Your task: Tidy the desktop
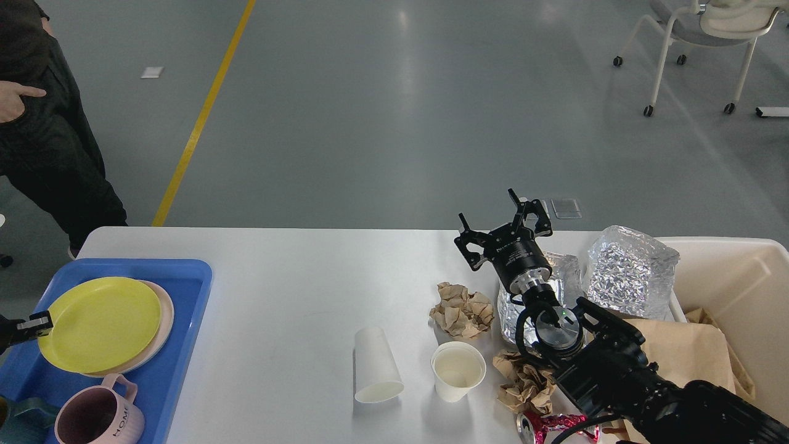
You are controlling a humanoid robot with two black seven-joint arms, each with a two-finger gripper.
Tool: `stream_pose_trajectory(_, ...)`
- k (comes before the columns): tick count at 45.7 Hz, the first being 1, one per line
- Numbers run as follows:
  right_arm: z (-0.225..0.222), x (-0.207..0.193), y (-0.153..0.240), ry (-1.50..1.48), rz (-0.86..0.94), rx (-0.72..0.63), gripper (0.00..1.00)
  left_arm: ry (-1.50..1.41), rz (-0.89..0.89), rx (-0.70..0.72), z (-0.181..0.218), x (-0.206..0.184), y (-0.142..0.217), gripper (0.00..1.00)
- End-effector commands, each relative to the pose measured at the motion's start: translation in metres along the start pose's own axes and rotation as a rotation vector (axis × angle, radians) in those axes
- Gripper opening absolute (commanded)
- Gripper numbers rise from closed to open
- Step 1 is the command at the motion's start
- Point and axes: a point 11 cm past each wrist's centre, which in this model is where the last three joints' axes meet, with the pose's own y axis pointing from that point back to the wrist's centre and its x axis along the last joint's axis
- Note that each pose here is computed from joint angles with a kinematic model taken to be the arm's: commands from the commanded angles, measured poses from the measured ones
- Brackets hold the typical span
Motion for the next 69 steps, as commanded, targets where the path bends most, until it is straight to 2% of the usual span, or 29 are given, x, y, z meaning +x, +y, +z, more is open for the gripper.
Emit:
stream_pose_trajectory(1, 0.0, 0.0, 0.0, 0.0, 0.0, 0.0, 1.0, 0.011, 0.003, -0.006, 0.0, 0.0, 0.0, 0.37)
stream_pose_trajectory(13, 0.0, 0.0, 0.0, 0.0, 0.0, 0.0, 1.0, 0.102, 0.04, -0.088, 0.013, 0.023, 0.01, 0.63)
stream_pose_trajectory(21, 0.0, 0.0, 0.0, -0.001, 0.0, 0.001, 1.0, 0.212, 0.13, -0.192, 0.006, 0.095, 0.066, 0.73)
stream_pose_trajectory(29, 0.0, 0.0, 0.0, -0.001, 0.0, 0.001, 1.0, 0.428, 0.288, -0.546, 0.056, 0.18, 0.136, 0.82)
stream_pose_trajectory(36, 0.0, 0.0, 0.0, -0.001, 0.0, 0.001, 1.0, 0.75, 0.318, -0.948, 0.092, 0.214, 0.175, 0.86)
stream_pose_trajectory(42, -0.001, 0.001, 0.0, 0.0, 0.003, 0.002, 1.0, 0.944, 0.215, -1.249, 0.139, 0.219, 0.18, 0.9)
stream_pose_trajectory(44, -0.001, 0.001, 0.0, 0.001, 0.004, 0.002, 1.0, 1.0, 0.182, -1.317, 0.152, 0.216, 0.175, 0.95)
stream_pose_trajectory(49, -0.001, 0.001, 0.0, 0.001, 0.004, 0.002, 1.0, 1.077, 0.121, -1.453, 0.183, 0.213, 0.171, 0.96)
stream_pose_trajectory(55, -0.001, 0.001, 0.0, 0.001, 0.004, 0.002, 1.0, 1.209, 0.129, -1.457, 0.195, 0.201, 0.142, 0.97)
stream_pose_trajectory(60, -0.001, 0.001, 0.0, 0.001, 0.004, 0.002, 1.0, 1.256, 0.019, -1.51, 0.206, 0.175, 0.123, 0.97)
stream_pose_trajectory(64, -0.001, 0.001, 0.0, 0.001, 0.004, 0.002, 1.0, 1.262, -0.061, -1.532, 0.219, 0.158, 0.112, 0.97)
stream_pose_trajectory(69, -0.001, 0.001, 0.0, 0.001, 0.004, 0.002, 1.0, 1.284, -0.077, -1.553, 0.229, 0.154, 0.109, 0.97)
